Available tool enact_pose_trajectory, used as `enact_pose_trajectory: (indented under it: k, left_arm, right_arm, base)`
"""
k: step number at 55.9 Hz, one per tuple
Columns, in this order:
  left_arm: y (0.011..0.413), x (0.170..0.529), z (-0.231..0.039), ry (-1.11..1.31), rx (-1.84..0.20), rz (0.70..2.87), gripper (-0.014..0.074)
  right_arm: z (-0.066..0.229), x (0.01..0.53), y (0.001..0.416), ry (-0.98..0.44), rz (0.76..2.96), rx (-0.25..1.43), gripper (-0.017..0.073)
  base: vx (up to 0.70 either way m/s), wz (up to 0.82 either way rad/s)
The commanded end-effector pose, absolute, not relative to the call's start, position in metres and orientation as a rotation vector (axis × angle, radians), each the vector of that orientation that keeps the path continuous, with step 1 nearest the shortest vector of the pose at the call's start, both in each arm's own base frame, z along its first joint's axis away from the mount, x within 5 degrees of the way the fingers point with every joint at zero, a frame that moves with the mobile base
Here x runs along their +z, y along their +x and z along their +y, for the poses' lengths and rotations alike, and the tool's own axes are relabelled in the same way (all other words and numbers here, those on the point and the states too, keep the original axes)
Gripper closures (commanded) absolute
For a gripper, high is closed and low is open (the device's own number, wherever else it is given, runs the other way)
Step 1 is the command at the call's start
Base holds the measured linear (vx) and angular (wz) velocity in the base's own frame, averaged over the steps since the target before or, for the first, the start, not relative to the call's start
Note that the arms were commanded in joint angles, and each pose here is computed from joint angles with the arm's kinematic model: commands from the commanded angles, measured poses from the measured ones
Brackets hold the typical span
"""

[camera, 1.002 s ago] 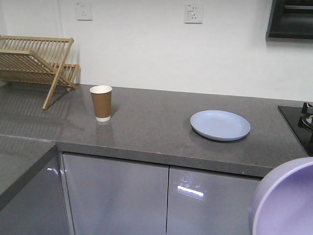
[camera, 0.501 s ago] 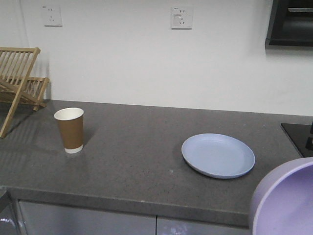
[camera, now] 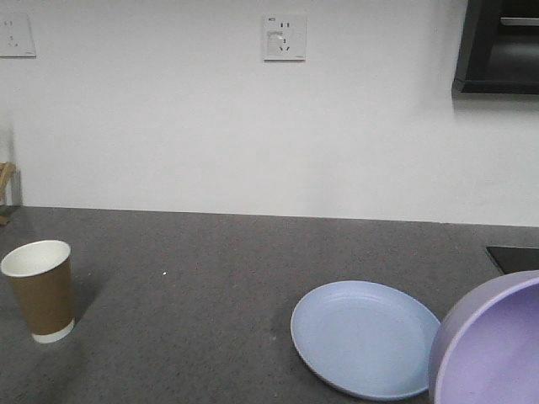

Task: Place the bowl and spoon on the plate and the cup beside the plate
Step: 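Drive holding both items to the counter with the blue plate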

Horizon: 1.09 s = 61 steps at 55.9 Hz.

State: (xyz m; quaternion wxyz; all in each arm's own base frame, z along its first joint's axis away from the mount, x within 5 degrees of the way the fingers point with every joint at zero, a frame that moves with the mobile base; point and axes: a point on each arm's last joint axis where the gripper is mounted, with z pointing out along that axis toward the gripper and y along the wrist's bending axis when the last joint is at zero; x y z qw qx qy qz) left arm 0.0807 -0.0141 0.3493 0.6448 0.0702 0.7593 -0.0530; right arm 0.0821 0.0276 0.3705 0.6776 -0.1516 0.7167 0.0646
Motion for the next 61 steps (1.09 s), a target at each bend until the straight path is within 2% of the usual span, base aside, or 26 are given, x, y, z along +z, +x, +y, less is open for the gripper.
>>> enact_pose_trajectory:
  k: [1,26,61]
  left_arm:
    - [0.0803,0.3662,-0.015,0.154,-0.141,1.616,0.06]
    - [0.0803,0.3662,-0.015,0.154,-0.141,1.616,0.06]
    - [0.0803,0.3662,-0.015,0.154,-0.141,1.616,0.06]
  right_arm:
    - [0.0248,0.3841,0.0823,-0.289,1.543,0.133,0.0568]
    - [0.025,0.3839,0.0823,-0.292,1.545,0.135,0.0568]
    - [0.0261,0.3851,0.0823,-0.27,1.536,0.176,0.0568]
  base:
    - [0.34,-0.17]
    - [0.26,-0.15]
    - [0.03,0.0]
